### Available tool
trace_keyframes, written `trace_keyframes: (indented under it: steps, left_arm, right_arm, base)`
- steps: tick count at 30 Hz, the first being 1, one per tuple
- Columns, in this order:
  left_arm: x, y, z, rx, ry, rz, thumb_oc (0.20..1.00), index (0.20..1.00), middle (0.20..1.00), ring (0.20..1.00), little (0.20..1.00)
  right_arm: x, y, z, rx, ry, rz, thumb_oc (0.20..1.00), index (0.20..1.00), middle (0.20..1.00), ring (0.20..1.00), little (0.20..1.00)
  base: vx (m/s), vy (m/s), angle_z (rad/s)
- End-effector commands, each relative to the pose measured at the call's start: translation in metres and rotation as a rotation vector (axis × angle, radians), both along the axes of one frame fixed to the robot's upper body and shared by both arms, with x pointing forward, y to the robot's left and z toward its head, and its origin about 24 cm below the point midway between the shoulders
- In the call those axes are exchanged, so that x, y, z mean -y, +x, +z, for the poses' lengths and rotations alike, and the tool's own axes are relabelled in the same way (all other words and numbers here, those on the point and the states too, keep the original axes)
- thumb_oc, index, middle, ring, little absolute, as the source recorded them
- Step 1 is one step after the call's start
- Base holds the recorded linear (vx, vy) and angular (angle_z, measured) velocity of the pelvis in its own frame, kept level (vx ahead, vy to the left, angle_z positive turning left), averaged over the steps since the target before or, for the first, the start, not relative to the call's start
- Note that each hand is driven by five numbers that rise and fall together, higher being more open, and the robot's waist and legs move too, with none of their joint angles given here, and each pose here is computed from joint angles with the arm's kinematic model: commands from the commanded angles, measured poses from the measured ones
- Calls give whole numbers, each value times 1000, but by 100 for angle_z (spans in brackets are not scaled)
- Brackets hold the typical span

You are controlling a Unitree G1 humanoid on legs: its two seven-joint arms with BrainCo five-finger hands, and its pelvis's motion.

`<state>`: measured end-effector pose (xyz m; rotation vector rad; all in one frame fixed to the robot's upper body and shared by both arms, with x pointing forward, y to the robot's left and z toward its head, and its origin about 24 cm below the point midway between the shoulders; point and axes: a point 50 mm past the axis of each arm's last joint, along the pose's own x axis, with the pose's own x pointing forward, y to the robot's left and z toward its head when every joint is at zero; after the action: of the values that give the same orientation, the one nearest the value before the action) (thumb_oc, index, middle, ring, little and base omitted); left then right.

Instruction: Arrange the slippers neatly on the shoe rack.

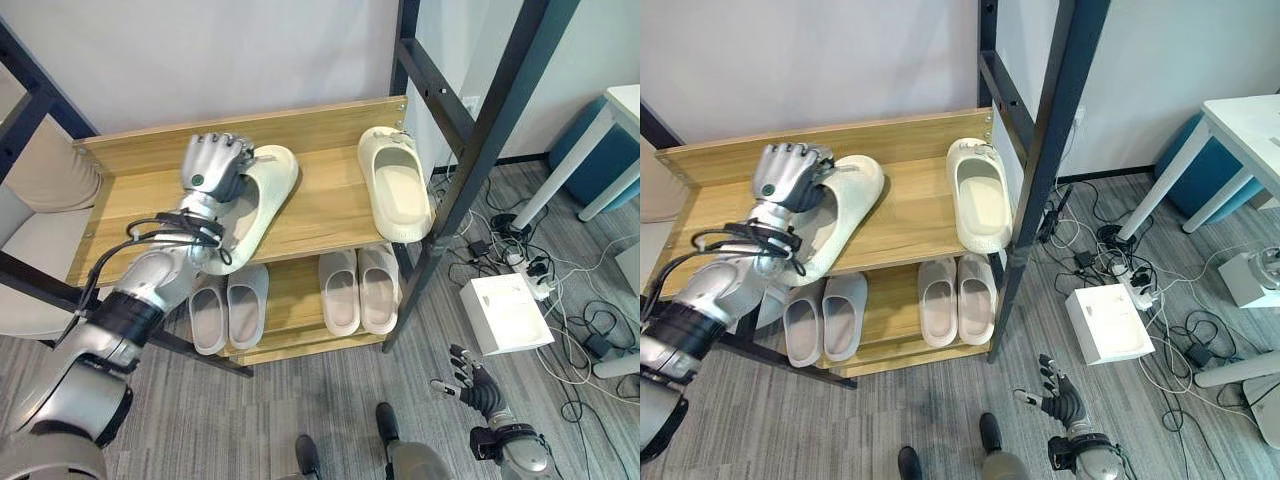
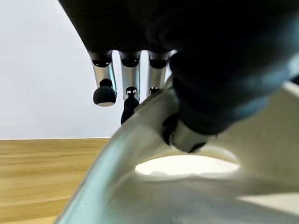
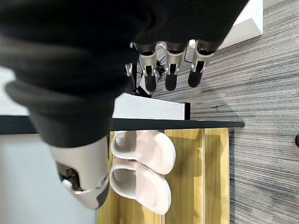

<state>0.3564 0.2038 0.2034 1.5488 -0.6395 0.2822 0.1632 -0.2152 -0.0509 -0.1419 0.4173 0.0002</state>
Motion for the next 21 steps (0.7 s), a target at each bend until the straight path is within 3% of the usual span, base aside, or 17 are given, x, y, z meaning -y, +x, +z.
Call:
trace_keyframes:
  steps: [1,7,13,14,15,16,21]
  left_arm:
    - [-6,15,50,130,10,77,200,200,200,200,200]
    - [4,31,56,95,107,129,200,200,200,200,200]
    - [11,42,60,82,81,173,200,200,200,200,200]
    - [13,45,57,68,60,183,429,429,429,429,429]
    - [13,45,57,68,60,183,429,429,429,429,429]
    - [14,47,59,55,41,185,1000,1000,1000,1000,1000]
    - [23,40,70,90,-84,90,1000,1000,1000,1000,1000]
  right_arm:
    - [3,9,17,100,-15,8,1000,1000,1000,1000,1000]
    - [12,9,18,101,-46,-21,1000,1000,1000,1000,1000]
    - [14,13,19,125,-50,-40,1000,1000,1000,1000,1000]
    - [12,12,19,126,-38,-36,1000,1000,1000,1000,1000]
    - [12,12,19,126,-38,-36,1000,1000,1000,1000,1000]
    - [12,11,21,128,-29,-37,1000,1000,1000,1000,1000]
    - [7,15,23,139,-6,-23,1000,1000,1000,1000,1000]
  base:
    - [-2,-24,-8]
    - [3,-28,-11]
    - [-2,-36,-7]
    - [8,-14,3]
    - [4,-18,5]
    - [0,0,0]
    - [-7,-13,1]
